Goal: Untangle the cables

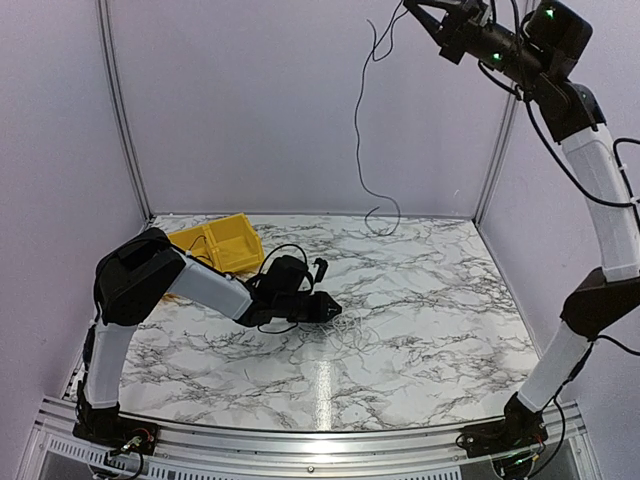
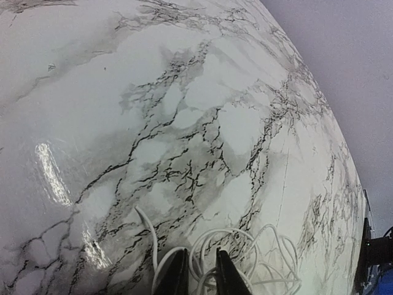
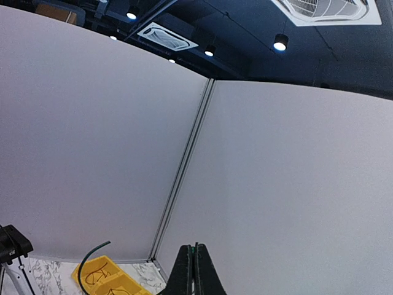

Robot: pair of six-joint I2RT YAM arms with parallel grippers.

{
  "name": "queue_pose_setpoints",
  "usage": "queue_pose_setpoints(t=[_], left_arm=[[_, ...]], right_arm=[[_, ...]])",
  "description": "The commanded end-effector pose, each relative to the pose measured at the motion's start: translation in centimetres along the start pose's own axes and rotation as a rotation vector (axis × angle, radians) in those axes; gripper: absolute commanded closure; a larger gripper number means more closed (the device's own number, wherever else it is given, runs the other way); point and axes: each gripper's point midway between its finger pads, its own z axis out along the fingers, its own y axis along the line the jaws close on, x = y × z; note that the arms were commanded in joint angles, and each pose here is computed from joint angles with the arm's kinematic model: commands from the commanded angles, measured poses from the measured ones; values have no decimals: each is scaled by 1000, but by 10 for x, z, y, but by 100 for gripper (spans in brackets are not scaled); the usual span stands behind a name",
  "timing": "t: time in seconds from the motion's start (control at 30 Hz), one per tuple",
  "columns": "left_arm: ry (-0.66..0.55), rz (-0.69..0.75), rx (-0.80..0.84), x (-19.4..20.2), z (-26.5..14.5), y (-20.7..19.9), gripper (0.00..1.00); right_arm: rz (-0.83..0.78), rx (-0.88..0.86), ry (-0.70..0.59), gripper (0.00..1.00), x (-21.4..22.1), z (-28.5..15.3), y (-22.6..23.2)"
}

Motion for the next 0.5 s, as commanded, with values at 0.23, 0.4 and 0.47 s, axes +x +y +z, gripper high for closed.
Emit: queue_pose_setpoints(t=[0.23,0.4,0.47], left_arm=[[-36,55,-10,-15,-20,-12,73],[-152,133,32,-59,-50,-48,65],[-197,146,40,-73,-65,-60,64]], right_arm=[[-79,81,-27,100,-12,-8,-20],[-65,95,54,100,31,-16,-18],[-50,99,85,100,46,-19,-17]])
